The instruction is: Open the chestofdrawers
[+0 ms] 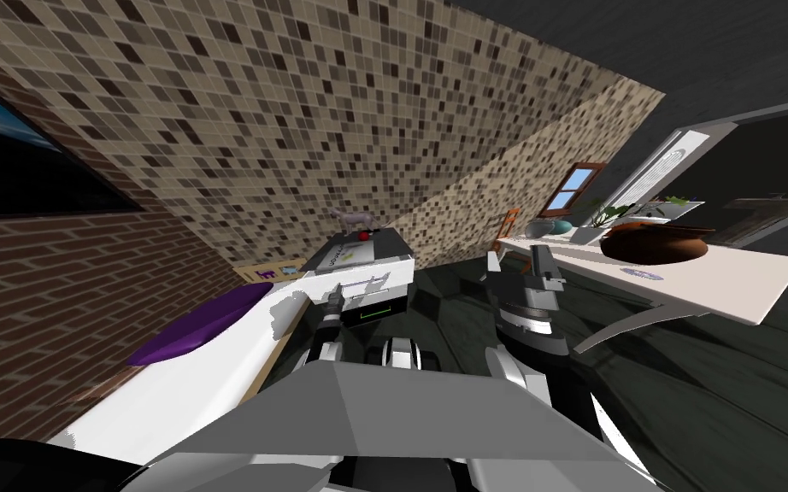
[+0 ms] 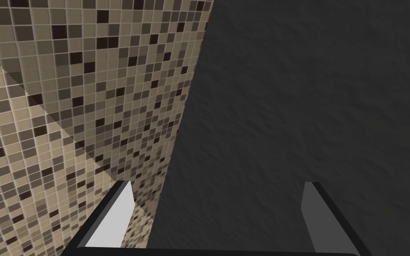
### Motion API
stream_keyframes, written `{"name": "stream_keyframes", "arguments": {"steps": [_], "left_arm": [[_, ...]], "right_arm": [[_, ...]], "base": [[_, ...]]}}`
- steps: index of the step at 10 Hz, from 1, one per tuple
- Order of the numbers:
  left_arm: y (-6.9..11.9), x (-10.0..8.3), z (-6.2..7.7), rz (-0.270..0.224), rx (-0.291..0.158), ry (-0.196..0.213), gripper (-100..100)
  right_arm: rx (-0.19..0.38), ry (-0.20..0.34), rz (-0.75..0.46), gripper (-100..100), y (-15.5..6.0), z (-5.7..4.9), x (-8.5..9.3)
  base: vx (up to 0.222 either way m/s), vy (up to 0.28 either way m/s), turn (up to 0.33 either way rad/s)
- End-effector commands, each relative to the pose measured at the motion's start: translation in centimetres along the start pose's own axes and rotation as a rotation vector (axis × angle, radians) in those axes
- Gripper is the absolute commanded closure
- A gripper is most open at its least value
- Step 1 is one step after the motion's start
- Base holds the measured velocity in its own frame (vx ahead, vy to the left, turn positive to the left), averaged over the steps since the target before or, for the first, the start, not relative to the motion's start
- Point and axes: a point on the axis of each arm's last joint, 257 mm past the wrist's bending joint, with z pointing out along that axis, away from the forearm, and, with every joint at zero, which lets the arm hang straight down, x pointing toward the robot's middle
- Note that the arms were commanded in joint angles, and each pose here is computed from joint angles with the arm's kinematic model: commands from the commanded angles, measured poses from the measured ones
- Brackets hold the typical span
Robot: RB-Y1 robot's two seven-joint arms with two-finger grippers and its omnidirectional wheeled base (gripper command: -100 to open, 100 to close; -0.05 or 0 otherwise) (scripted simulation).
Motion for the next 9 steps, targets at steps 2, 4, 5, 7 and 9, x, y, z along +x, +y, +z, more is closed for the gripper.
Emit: {"name": "stream_keyframes", "arguments": {"steps": [2,4,5,7,9], "left_arm": [[-1.0,0.0,-0.5,0.002,0.018,0.003,100],[-0.6,-0.1,-0.8,0.001,0.005,0.004,100],[-0.7,-0.1,-1.3,0.001,0.005,0.006,100],[-1.1,-0.1,-1.6,0.002,0.016,0.008,100],[-2.1,-0.7,-1.3,-0.001,0.002,0.003,-100]], "right_arm": [[0.0,0.0,0.0,0,0.0,0.0,0.0],[0.0,0.0,0.0,0,0.0,0.0,0.0],[0.0,0.0,0.0,0,0.0,0.0,0.0],[0.0,0.0,0.0,0,0.0,0.0,0.0],[0.0,0.0,0.0,0,0.0,0.0,0.0]], "base": [[-0.213,-0.074,0.016],[-0.141,-0.058,0.008],[-0.134,-0.038,0.008],[-0.18,-0.052,0.013],[-0.032,-0.023,-0.019]]}}
